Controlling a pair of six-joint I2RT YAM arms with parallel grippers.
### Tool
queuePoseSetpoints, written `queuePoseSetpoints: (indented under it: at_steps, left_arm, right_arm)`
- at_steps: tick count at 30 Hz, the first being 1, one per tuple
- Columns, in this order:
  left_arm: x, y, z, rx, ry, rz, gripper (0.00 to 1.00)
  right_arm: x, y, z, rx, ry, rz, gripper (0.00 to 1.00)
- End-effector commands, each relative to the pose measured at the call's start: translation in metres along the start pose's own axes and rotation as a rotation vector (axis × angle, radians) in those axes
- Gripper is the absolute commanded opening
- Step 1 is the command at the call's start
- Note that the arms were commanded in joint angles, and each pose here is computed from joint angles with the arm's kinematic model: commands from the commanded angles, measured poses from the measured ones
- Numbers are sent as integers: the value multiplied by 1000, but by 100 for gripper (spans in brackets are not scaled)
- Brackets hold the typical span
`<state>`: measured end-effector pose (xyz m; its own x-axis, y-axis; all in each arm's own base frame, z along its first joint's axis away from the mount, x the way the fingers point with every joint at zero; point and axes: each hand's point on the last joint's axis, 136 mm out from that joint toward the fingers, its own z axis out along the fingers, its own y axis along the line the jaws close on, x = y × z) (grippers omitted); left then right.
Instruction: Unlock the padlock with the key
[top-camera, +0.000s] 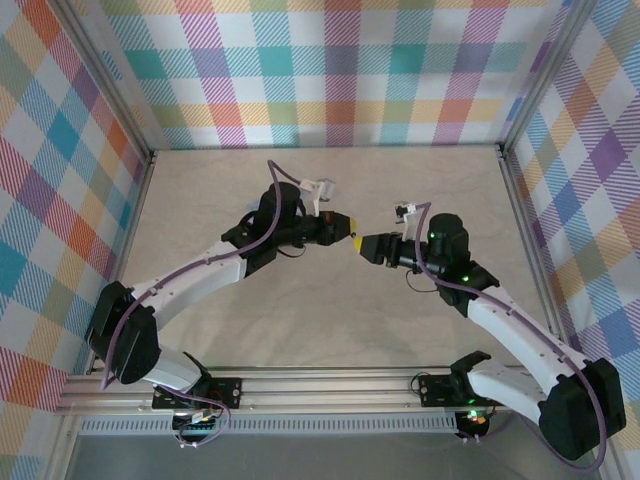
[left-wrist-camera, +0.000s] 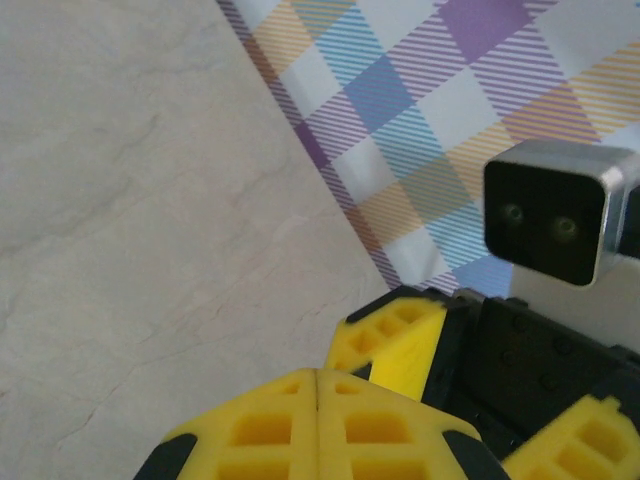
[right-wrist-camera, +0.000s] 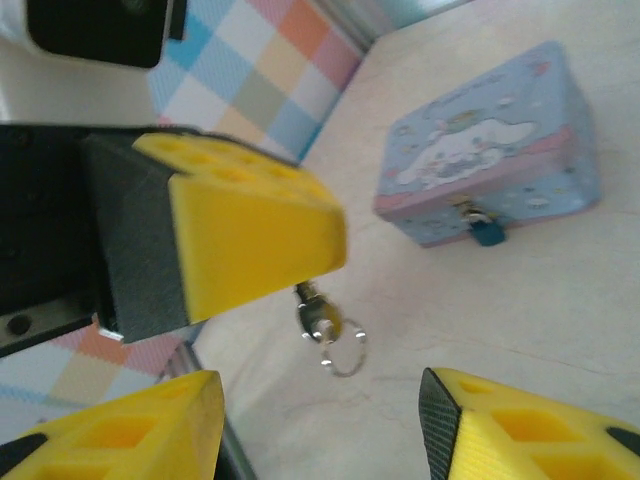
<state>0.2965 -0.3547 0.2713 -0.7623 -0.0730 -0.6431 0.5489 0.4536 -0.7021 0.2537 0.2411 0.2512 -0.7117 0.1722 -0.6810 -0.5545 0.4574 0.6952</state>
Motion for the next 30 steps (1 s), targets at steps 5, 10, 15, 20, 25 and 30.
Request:
queuePoseSetpoints:
  at_steps: [5,10,15,20,25,30]
  left_arm:
    - [-8,-25,-9,72,-8,47,0]
    - [-7,-25,-9,76,-8,45,0]
    - [-6,-25,-9,81,-7,43,0]
    - [-6,-24,-9,81,-9,40,0]
    - [-6,-23,-8,79,-11,38,0]
    - [-6,-24,-7,84,-10,35,0]
  right_arm:
    - [-5,20,10,-138,28,-13,53]
    - [-13,16,11,-115,-10,-10,50]
    - [-15,13,9,-101,-32,-2,46]
    - [-14,12,10,-105,-28,8,36]
    - [-15,11,10,-102,-29,9,26]
    - [-13,10,11,-99,-16,14,12]
